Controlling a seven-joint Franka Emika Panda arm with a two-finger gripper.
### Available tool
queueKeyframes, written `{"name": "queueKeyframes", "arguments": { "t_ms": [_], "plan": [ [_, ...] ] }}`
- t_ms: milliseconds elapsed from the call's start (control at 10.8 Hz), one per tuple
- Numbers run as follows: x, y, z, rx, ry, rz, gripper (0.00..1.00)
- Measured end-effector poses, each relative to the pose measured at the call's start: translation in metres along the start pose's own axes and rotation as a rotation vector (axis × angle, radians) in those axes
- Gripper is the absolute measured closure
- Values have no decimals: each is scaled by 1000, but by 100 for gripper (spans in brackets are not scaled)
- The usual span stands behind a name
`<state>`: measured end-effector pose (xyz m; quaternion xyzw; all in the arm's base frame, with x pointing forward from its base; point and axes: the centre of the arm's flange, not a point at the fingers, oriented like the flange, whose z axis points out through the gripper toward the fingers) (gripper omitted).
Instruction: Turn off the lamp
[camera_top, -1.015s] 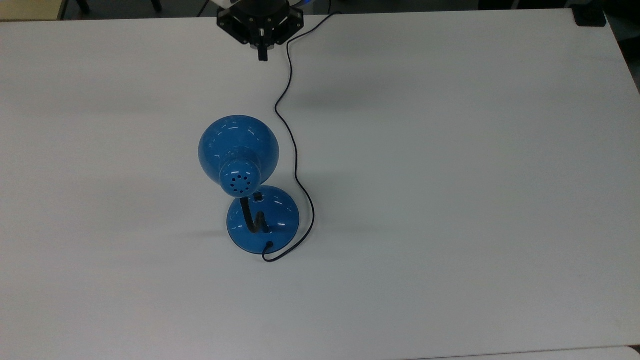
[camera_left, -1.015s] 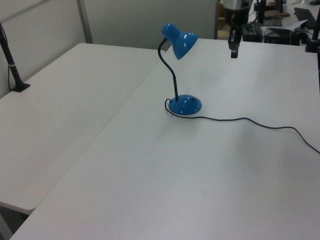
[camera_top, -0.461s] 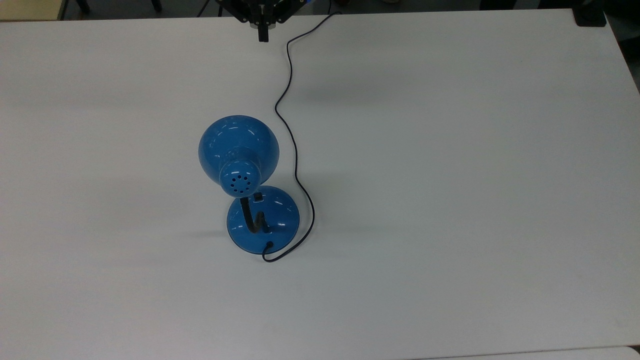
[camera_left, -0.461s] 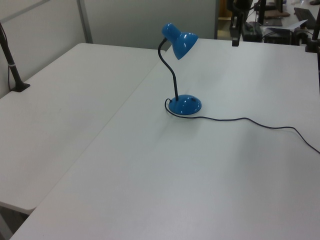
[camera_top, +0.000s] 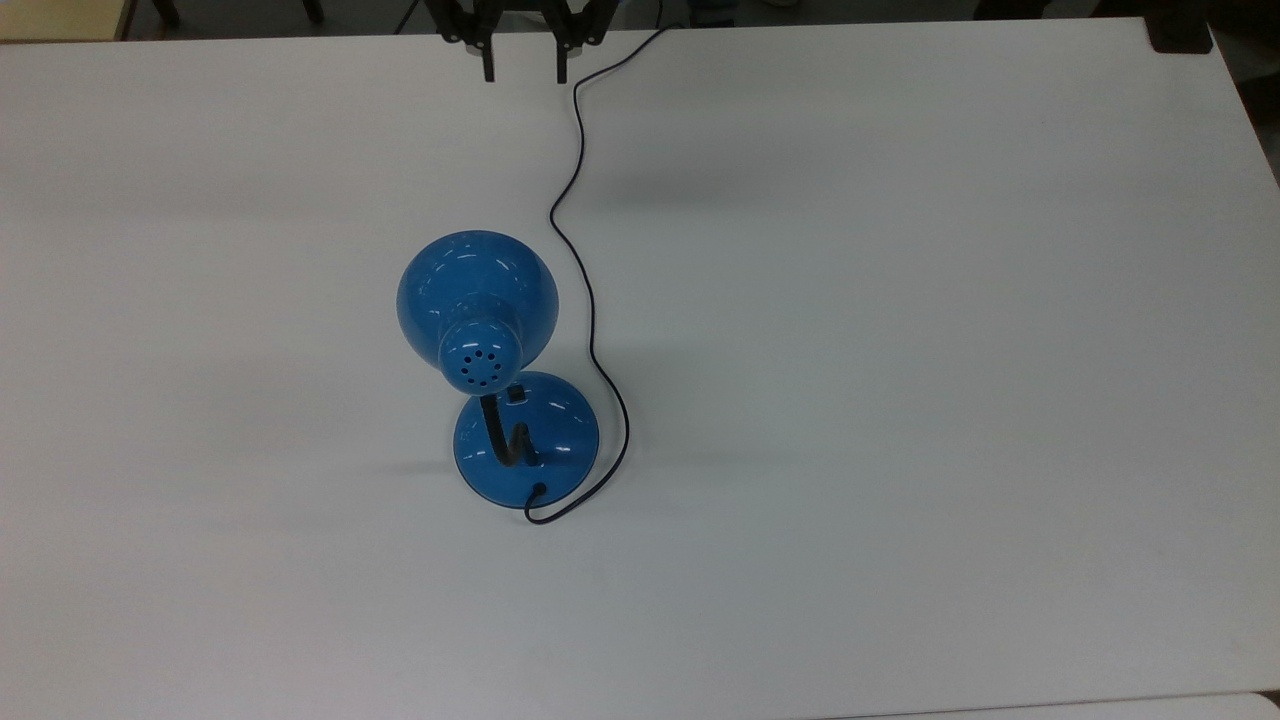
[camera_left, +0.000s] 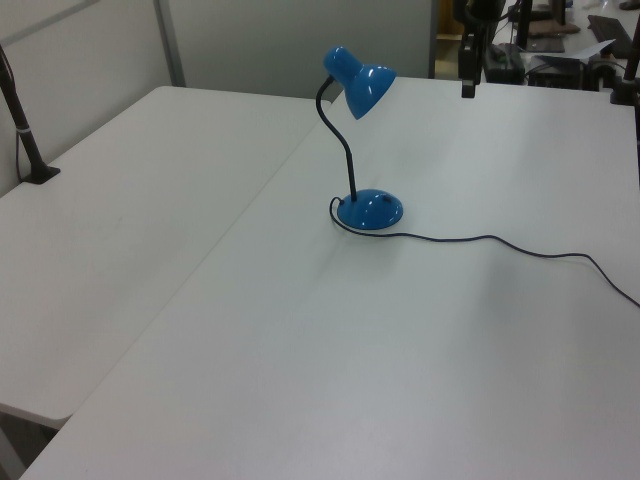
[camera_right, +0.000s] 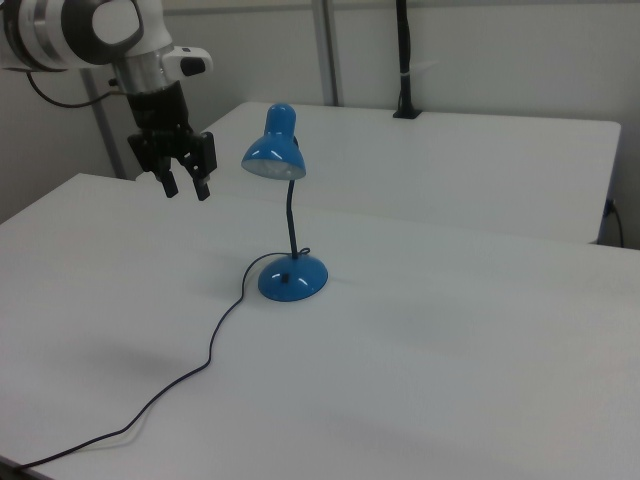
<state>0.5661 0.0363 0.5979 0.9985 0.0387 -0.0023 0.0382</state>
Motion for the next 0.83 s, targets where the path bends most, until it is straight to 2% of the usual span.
{"name": "queueKeyframes", "arguments": {
  "t_ms": [185, 277, 830],
  "plan": [
    [0, 0, 0, -2, 0, 0, 11],
    [0, 0, 0, -2, 0, 0, 0],
    [0, 1, -2, -3, 4, 0, 0]
  ]
}}
